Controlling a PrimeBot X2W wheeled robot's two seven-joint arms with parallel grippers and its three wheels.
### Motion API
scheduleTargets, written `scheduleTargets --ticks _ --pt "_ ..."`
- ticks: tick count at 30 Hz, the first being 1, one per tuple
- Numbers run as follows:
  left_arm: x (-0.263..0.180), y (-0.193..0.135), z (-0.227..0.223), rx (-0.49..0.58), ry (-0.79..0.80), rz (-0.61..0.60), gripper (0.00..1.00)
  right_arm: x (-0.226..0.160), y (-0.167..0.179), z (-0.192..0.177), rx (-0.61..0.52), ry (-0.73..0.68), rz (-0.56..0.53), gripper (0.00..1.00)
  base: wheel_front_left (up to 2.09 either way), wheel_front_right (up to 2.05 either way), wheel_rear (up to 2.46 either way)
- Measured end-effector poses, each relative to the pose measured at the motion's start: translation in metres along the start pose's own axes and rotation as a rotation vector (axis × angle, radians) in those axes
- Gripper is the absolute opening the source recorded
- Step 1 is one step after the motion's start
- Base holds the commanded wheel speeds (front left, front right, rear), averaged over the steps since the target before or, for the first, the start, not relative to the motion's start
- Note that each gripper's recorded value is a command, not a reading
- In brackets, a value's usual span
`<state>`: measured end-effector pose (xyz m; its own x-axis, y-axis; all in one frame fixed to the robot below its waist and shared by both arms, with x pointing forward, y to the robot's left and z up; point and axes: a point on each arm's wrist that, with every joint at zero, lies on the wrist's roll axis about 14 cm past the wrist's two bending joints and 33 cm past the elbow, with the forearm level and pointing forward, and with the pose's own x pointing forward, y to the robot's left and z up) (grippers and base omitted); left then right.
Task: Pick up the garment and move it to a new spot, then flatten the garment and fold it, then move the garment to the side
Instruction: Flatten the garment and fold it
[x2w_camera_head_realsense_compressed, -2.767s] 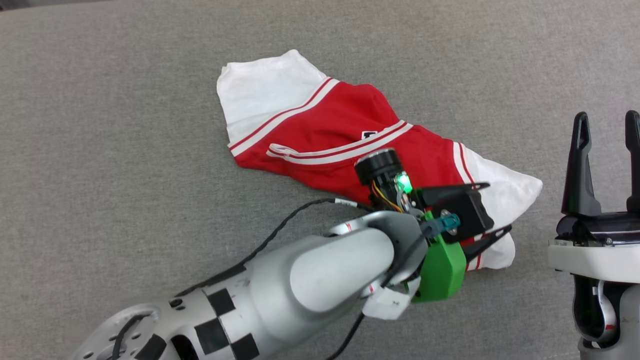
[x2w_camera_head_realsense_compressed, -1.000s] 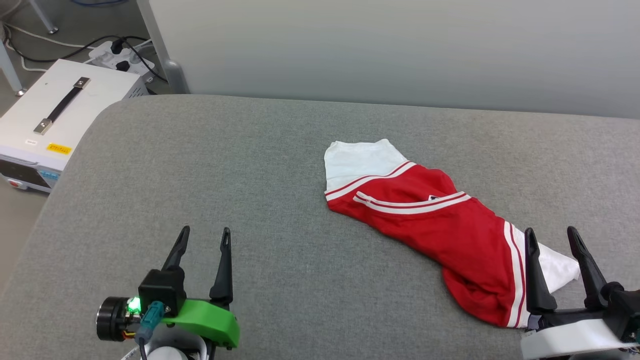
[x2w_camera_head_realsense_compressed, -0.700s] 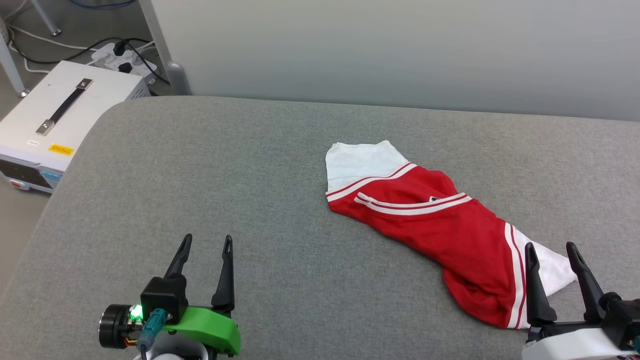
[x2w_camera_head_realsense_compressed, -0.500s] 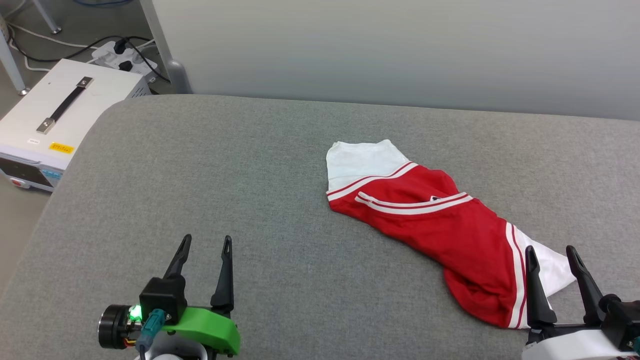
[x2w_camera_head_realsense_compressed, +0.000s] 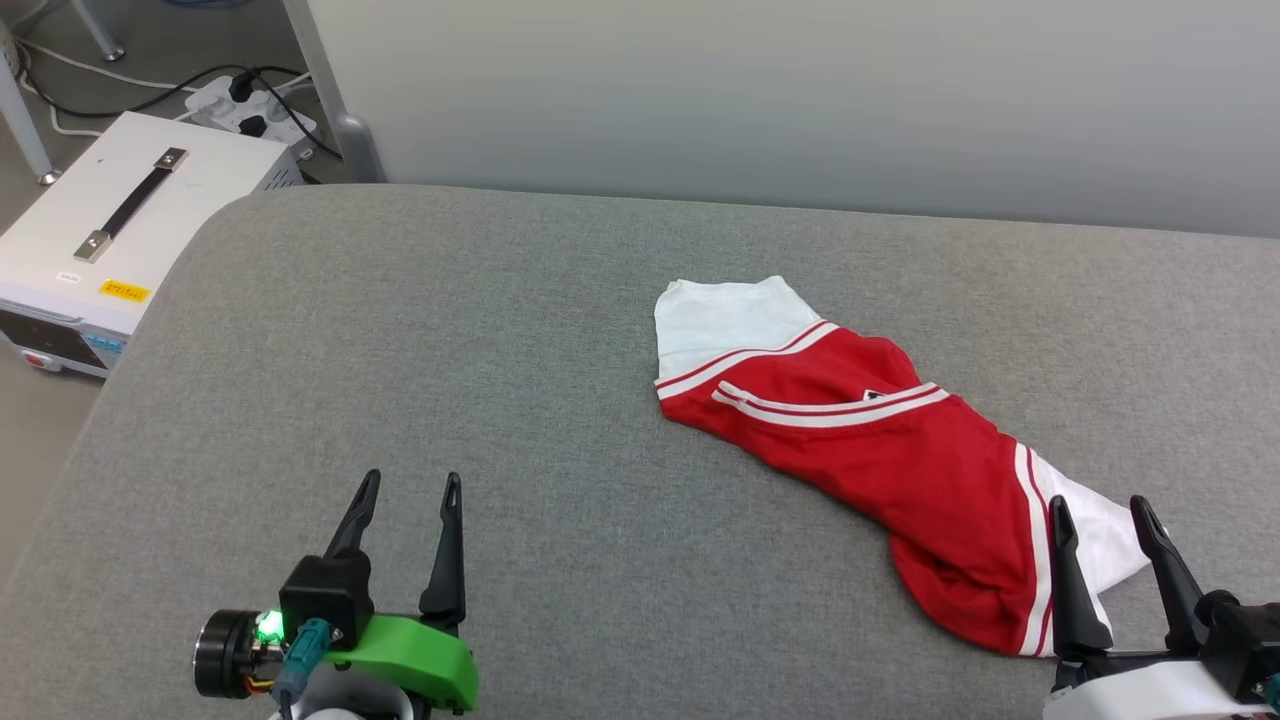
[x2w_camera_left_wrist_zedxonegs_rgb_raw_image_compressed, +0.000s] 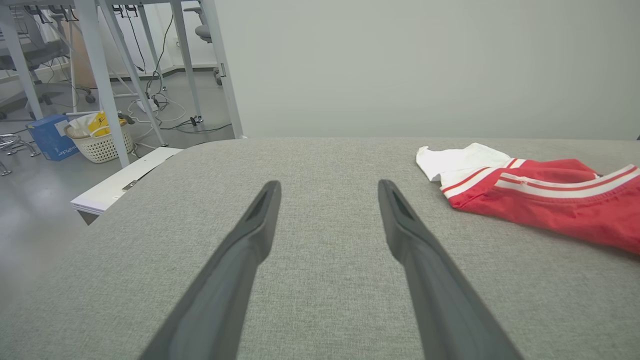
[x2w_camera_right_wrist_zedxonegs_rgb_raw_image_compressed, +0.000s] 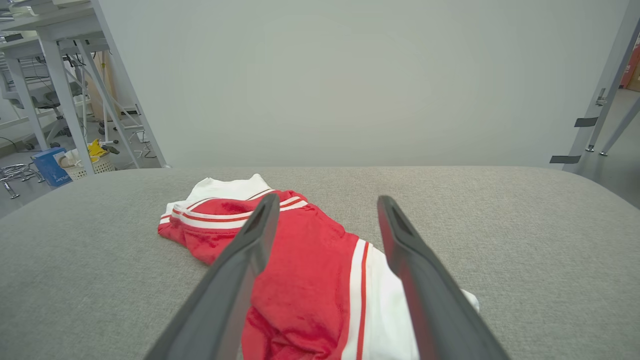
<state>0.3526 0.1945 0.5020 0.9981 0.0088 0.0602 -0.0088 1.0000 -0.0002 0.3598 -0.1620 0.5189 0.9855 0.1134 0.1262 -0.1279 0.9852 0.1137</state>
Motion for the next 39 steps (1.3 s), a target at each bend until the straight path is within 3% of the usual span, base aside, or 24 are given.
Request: scheduleTargets --ticks 7,13,16,18,22,27,35,39 --pt "0.001 0.001 -0.003 -0.002 0.010 0.005 1.00 0.005 -0.013 0.010 -0.029 -0.031 -0.033 1.00 0.00 0.00 0.00" --pt "0.001 0.004 -0.008 0.006 0.025 0.015 1.00 0.026 -0.041 0.057 -0.135 -0.169 -0.079 1.00 0.00 0.00 0.00" --pt "0.003 0.004 -0.010 0.004 0.031 0.015 1.00 0.037 -0.050 0.082 -0.208 -0.232 -0.058 1.00 0.00 0.00 0.00" --pt "0.005 0.000 -0.013 -0.001 0.039 0.006 1.00 0.048 -0.058 0.078 -0.272 -0.190 0.011 1.00 0.00 0.00 0.00" --pt "0.009 -0.004 -0.017 -0.004 0.049 -0.003 1.00 0.064 -0.068 0.060 -0.302 -0.031 0.088 1.00 0.00 0.00 0.00" --pt "0.015 -0.007 -0.022 -0.008 0.061 -0.011 1.00 0.074 -0.074 0.028 -0.298 0.271 0.151 1.00 0.00 0.00 0.00" --pt "0.030 -0.009 -0.027 -0.011 0.071 -0.016 1.00 0.044 -0.084 -0.058 -0.271 0.835 0.211 1.00 0.00 0.00 0.00" --pt "0.037 -0.008 -0.031 -0.009 0.080 -0.014 1.00 0.042 -0.082 -0.083 -0.279 0.967 0.236 1.00 0.00 0.00 0.00"
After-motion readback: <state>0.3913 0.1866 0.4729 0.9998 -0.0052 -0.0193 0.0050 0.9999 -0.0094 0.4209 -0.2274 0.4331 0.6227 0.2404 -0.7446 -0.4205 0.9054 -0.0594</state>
